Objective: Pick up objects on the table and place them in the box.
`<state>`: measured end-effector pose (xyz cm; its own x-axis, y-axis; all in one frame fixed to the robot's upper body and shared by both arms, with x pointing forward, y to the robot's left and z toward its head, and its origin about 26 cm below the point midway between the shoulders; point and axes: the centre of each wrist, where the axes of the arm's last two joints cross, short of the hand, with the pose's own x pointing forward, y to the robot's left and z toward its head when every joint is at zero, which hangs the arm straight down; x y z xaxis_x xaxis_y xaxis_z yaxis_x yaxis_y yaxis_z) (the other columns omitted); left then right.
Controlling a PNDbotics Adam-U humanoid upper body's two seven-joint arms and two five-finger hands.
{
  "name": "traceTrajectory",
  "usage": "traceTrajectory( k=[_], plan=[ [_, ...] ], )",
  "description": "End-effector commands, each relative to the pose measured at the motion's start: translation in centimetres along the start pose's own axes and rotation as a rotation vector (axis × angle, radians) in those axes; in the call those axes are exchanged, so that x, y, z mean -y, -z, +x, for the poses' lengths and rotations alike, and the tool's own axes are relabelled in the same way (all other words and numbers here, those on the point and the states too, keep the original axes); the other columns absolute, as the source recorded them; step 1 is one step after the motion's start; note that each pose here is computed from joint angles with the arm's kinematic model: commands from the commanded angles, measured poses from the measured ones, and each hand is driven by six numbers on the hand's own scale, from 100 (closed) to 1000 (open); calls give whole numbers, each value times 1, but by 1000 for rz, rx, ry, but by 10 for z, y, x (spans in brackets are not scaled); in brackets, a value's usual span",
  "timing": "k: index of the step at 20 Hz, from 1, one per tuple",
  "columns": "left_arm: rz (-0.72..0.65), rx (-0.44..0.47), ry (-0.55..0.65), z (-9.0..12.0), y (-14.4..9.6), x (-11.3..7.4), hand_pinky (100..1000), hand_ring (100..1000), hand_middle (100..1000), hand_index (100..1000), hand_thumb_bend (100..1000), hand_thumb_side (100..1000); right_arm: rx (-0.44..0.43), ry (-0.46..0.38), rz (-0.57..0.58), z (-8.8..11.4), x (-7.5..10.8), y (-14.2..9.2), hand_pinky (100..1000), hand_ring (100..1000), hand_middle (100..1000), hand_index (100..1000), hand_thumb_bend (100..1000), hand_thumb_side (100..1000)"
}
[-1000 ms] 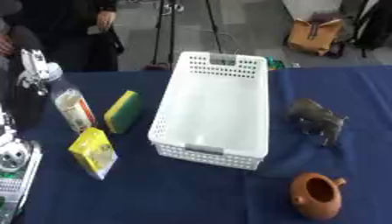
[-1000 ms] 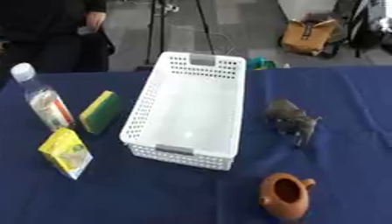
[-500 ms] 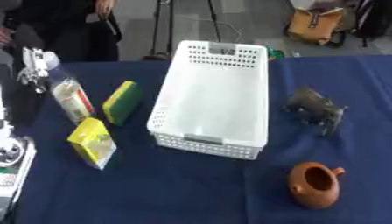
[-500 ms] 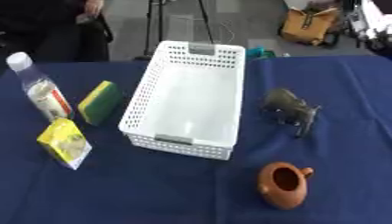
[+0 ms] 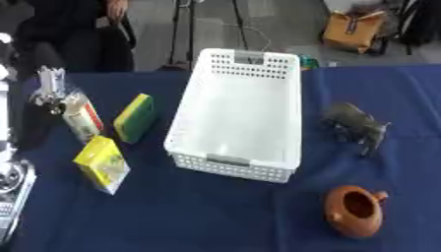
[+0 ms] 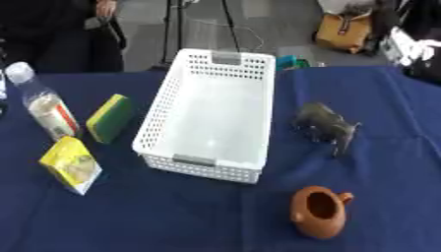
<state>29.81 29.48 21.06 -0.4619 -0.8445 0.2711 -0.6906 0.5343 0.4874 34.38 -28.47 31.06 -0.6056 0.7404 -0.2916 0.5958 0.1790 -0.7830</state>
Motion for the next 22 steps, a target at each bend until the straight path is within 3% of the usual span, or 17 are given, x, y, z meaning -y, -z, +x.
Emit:
traceTrajectory(
  k=[1,5,6,10,13,16,18,22],
  plan=[
    [-28,46,50,-1,5,-10,1000,997,829,941,100,890,148,-65,133,-9,13,9,857,926,907,1000,329,852],
    [-50,54,71,-3,4,-13,1000,996,829,940,100,887,237,-80,222,-25,13,16,861,929,908,1000,324,843],
    [-55,57,74,-3,3,-13,1000,992,829,939,100,876,245,-84,227,-26,14,17,865,936,927,1000,282,837],
    [-114,89,91,-3,2,-13,1000,990,829,938,100,871,334,-206,345,-30,29,31,866,933,926,1000,274,833],
    [-127,93,91,-3,2,-13,1000,987,825,936,100,864,397,-244,435,-35,33,44,866,932,925,1000,272,824],
    [-136,86,92,-3,1,-13,1000,984,818,934,100,857,464,-237,516,-33,19,60,866,936,930,1000,319,773],
    [-140,76,91,-4,0,-13,1000,982,815,932,100,850,509,-197,577,-31,0,65,856,970,958,1000,405,685],
    [-145,64,82,-4,-1,-12,1000,981,809,930,100,844,539,-79,664,-31,-38,65,850,1000,986,1000,470,625]
  ],
)
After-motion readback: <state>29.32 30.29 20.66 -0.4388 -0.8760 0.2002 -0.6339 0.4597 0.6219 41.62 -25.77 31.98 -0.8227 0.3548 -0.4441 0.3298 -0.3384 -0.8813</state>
